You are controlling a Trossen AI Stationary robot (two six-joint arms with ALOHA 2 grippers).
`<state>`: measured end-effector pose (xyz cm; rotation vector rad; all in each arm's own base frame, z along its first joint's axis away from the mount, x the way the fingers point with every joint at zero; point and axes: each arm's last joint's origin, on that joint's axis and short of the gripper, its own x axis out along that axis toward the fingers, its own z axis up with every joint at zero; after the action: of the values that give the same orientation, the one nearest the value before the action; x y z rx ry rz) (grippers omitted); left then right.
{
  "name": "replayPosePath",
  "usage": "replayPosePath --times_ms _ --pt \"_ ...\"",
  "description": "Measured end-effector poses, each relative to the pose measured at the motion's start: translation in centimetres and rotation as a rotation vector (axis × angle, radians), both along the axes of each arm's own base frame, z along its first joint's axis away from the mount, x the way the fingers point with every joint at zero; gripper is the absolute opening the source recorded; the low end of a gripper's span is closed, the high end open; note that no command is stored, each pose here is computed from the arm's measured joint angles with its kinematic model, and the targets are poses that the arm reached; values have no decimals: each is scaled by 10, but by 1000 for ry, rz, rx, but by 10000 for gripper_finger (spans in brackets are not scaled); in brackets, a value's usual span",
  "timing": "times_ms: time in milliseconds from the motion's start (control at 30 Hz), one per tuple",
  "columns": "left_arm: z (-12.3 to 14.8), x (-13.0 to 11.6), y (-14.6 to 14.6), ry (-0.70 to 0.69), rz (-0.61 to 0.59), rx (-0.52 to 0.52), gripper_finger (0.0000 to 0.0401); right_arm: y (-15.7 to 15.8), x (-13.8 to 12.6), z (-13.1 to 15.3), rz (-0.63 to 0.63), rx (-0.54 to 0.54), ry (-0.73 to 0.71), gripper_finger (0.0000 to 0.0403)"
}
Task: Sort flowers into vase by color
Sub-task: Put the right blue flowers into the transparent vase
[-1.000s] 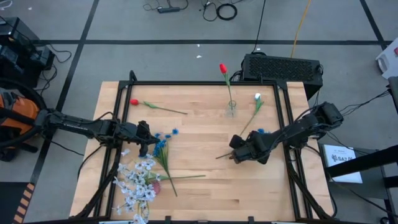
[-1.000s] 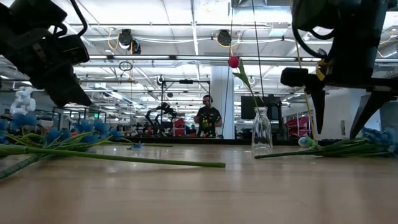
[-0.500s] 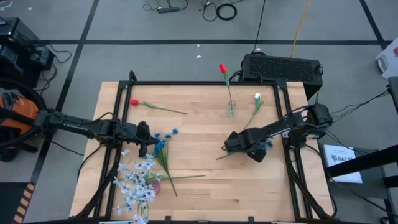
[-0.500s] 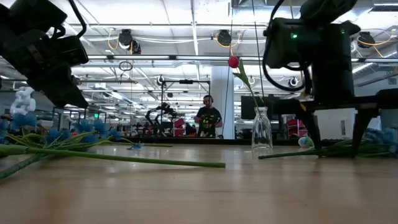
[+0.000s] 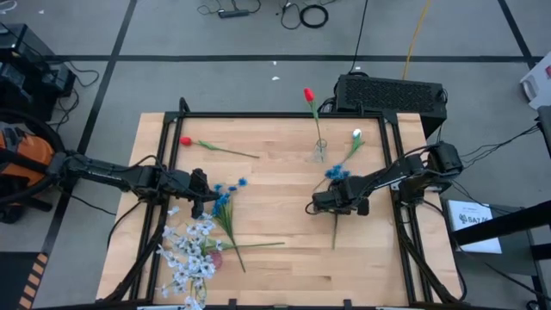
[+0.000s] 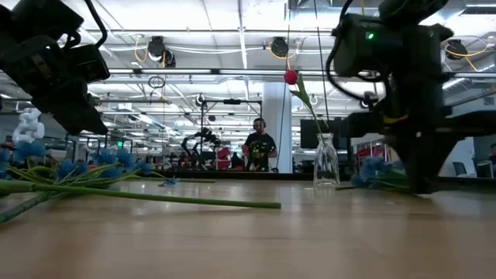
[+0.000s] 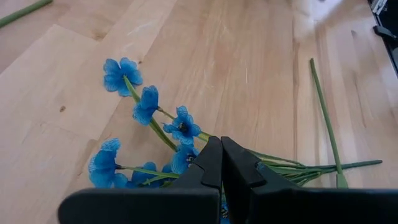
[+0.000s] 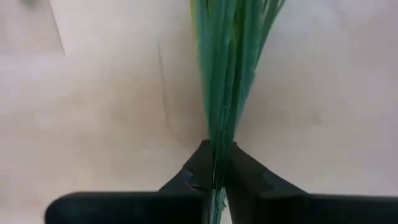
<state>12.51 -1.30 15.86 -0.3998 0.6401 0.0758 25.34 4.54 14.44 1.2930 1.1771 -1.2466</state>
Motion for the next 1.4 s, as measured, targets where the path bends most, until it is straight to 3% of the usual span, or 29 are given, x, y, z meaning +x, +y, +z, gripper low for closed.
replayPosePath --times_ms 133,233,400,633,800,933,1100,1267,1333,1400 --pt "0 0 0 0 1 -2 4 4 -6 10 34 -2 -7 7" --pt "0 0 0 0 1 -2 4 9 -12 28 45 -62 -99 5" --pt "0 0 0 0 1 -1 4 5 -28 66 128 -417 -298 5" --pt "0 0 1 -4 38 27 4 -27 -47 103 156 -839 -351 5" --pt "1 1 3 -16 80 57 4 -57 -48 127 327 -1007 -312 5" --pt "3 2 4 -46 131 89 4 -90 -52 145 442 -1052 -362 3" --pt "4 2 6 -55 177 120 4 -129 -70 144 538 -1176 -632 1" --pt "4 2 6 -55 182 122 4 -146 -84 132 611 -1401 -878 1" --pt "4 2 6 -54 182 122 4 -151 -85 127 627 -1457 -926 1" --pt "4 2 6 -55 183 122 4 -156 -86 116 629 -1433 -896 1"
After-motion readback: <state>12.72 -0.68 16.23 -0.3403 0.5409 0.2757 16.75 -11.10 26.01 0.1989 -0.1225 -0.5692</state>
